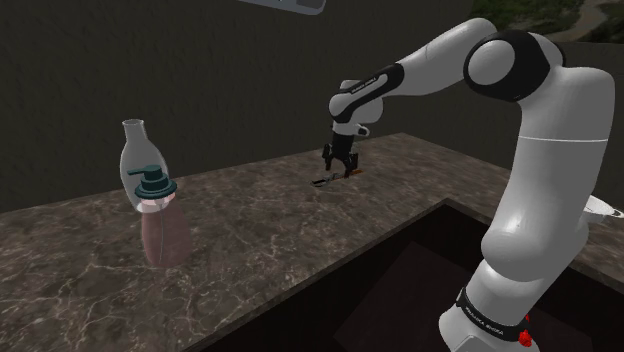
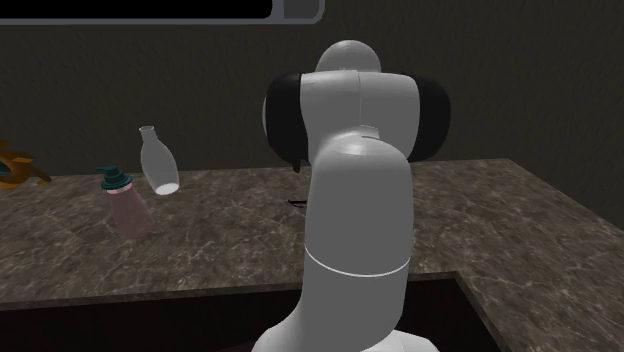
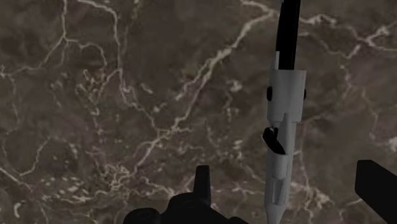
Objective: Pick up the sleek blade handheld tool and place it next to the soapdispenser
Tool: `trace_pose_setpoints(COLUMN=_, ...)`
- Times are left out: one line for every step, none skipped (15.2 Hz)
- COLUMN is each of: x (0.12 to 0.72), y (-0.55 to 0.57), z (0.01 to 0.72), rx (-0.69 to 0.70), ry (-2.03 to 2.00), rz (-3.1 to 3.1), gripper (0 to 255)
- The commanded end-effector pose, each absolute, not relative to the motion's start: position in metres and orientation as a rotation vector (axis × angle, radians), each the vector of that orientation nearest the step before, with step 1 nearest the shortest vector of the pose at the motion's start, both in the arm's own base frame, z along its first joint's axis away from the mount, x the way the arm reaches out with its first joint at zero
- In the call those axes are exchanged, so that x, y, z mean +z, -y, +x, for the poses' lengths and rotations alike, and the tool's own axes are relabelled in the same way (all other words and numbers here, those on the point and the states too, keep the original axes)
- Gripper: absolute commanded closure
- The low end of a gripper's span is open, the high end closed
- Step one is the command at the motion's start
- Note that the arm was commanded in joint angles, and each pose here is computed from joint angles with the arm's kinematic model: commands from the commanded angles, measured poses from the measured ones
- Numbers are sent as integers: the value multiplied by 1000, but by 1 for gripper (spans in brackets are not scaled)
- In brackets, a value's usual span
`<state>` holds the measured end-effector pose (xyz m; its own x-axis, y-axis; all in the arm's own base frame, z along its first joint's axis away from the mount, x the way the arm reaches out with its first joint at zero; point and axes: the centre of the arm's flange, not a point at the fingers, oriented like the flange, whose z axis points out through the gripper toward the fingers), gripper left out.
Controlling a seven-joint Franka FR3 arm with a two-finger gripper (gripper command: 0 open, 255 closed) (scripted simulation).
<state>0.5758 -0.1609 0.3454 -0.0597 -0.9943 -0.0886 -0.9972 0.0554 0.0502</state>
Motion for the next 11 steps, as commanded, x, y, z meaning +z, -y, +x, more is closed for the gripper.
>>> trace_pose_setpoints(x=342, y=161, z=575, rx=151, ry=-2260, rz=-2133, gripper=0)
trace_pose_setpoints(x=342, y=161, z=575, rx=151, ry=-2260, rz=-2133, gripper=0)
trace_pose_setpoints(x=342, y=161, z=575, rx=151, ry=-2260, rz=-2133, gripper=0)
trace_pose_setpoints(x=342, y=161, z=575, rx=151, ry=-2260, rz=-2133, gripper=0)
trace_pose_setpoints(x=342, y=161, z=575, rx=151, ry=-2260, rz=-2133, gripper=0)
trace_pose_setpoints(x=342, y=161, z=575, rx=151, ry=-2260, rz=-2133, gripper=0)
trace_pose_setpoints(x=342, y=161, z=575, rx=151, ry=-2260, rz=-2133, gripper=0)
trace_pose_setpoints(x=342, y=161, z=575, rx=151, ry=-2260, rz=-2133, gripper=255)
trace_pose_setpoints(x=342, y=161, z=575, rx=151, ry=-2260, rz=-2133, gripper=255)
trace_pose_setpoints(x=342, y=161, z=575, rx=151, ry=-2260, rz=-2133, gripper=255)
trace_pose_setpoints(x=342, y=161, z=575, rx=151, ry=-2260, rz=-2133, gripper=255)
